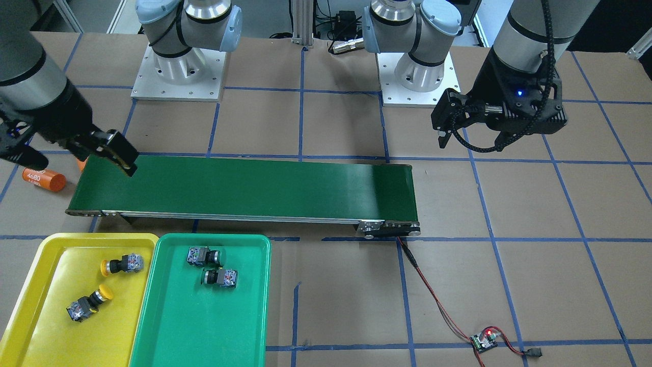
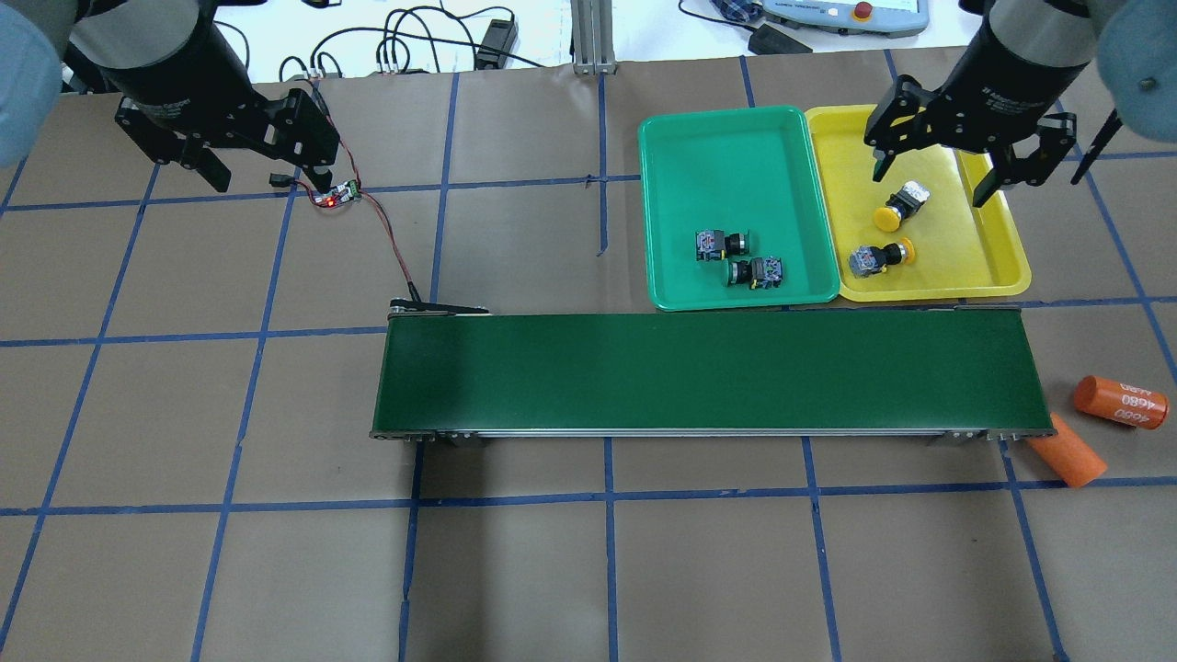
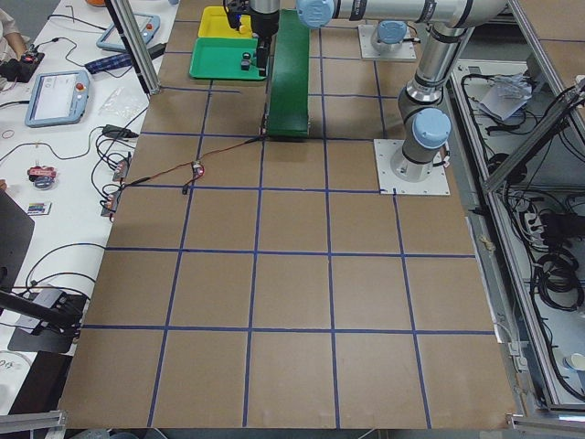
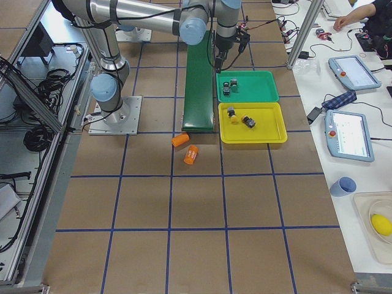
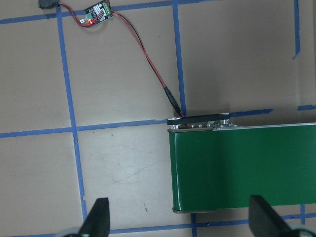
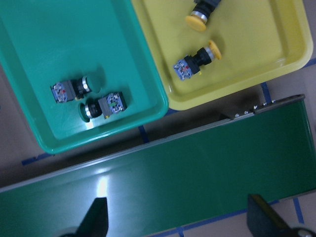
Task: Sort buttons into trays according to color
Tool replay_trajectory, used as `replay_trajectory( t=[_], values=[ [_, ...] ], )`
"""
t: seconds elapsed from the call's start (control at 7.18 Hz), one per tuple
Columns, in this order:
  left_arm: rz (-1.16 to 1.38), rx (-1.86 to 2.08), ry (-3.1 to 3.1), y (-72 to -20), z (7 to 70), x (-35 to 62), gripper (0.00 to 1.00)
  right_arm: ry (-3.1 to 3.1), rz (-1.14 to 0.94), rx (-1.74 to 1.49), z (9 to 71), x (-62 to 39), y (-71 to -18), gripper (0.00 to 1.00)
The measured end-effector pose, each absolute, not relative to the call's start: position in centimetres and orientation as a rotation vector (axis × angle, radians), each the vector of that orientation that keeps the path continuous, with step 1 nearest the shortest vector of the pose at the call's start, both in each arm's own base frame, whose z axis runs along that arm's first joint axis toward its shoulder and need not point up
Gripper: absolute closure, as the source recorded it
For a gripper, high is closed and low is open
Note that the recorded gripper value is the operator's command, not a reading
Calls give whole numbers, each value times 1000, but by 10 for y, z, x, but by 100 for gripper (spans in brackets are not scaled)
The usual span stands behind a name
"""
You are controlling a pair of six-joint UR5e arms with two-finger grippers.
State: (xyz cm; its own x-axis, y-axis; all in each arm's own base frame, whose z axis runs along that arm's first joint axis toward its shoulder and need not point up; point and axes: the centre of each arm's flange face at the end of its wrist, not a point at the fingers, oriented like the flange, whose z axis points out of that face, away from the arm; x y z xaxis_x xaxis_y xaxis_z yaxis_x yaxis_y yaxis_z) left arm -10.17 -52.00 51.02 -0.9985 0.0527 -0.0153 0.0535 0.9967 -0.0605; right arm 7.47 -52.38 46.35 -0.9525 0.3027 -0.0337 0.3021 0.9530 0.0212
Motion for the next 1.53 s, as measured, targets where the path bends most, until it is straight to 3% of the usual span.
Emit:
replay_trajectory(
  t=[0.7, 1.53],
  values=[
    [-64, 66, 3151, -518, 509, -104, 0, 3103, 152, 80, 482, 123, -414, 0],
    [-4, 66, 3178, -529, 515, -107, 0, 3104, 130, 66, 485, 124, -399, 0]
  ],
)
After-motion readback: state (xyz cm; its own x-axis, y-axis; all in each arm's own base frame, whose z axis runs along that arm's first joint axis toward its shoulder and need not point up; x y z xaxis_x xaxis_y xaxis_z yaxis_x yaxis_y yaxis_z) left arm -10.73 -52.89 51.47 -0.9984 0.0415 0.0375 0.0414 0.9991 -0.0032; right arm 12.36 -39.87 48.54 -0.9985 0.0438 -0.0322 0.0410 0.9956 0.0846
